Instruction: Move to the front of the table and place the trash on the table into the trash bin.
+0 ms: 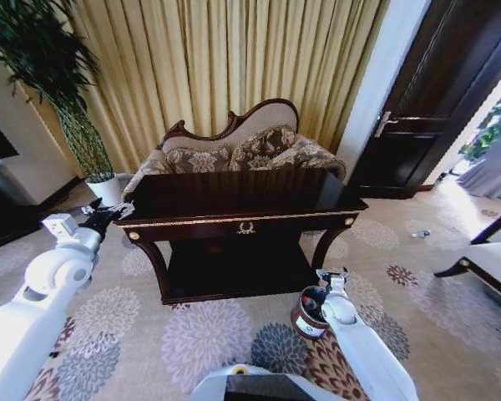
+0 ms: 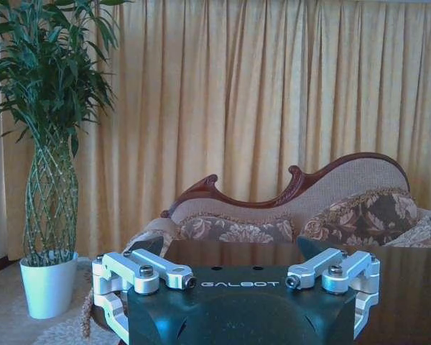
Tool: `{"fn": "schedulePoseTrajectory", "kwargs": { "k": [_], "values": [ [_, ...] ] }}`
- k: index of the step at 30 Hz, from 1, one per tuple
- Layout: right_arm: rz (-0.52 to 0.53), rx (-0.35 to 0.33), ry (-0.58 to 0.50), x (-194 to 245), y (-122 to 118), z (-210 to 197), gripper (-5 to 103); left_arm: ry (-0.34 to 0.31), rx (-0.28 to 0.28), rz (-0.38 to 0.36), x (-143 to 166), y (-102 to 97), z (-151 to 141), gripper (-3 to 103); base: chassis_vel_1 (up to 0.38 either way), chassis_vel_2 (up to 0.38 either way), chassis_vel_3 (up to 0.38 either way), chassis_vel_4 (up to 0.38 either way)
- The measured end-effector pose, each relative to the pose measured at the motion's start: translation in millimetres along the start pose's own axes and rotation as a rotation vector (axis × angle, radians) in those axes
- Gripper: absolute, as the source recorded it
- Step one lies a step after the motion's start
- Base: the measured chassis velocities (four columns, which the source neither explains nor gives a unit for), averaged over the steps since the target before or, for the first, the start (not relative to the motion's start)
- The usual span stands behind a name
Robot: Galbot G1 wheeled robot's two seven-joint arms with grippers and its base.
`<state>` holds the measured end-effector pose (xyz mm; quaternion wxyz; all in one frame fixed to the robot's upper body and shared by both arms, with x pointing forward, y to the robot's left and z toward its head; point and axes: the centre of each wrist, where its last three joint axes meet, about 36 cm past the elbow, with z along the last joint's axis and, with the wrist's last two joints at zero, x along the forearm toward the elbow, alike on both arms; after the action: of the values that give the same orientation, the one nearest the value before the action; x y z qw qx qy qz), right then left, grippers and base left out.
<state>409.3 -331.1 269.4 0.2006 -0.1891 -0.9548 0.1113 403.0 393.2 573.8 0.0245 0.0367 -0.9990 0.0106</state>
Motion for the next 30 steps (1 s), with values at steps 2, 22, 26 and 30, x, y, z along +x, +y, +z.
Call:
{"fn": "schedulePoseTrajectory", "kwargs": {
  "k": [2, 22, 26, 30],
  "values": [
    [-0.005, -0.002, -0.017, 2, -2, -6, 100, 0.000, 0.001, 0.000, 0, 0.0, 0, 100, 0.000, 0.000, 0.000, 0.000],
    [-0.244, -0.046, -0.301, 134, -23, -163, 100, -0.025, -0.005, 0.028, 8, -10.4, -6, 100, 0.001, -0.007, -0.002, 0.006],
    [-0.235, -0.047, -0.300, 140, -27, -160, 100, -0.025, -0.011, 0.032, 11, -12.5, -5, 100, 0.038, -0.140, -0.024, 0.183],
    [-0.228, -0.051, -0.300, 143, -30, -158, 100, -0.025, -0.013, 0.034, 12, -13.5, -5, 100, 0.079, -0.251, -0.084, 0.265]
  ]
}}
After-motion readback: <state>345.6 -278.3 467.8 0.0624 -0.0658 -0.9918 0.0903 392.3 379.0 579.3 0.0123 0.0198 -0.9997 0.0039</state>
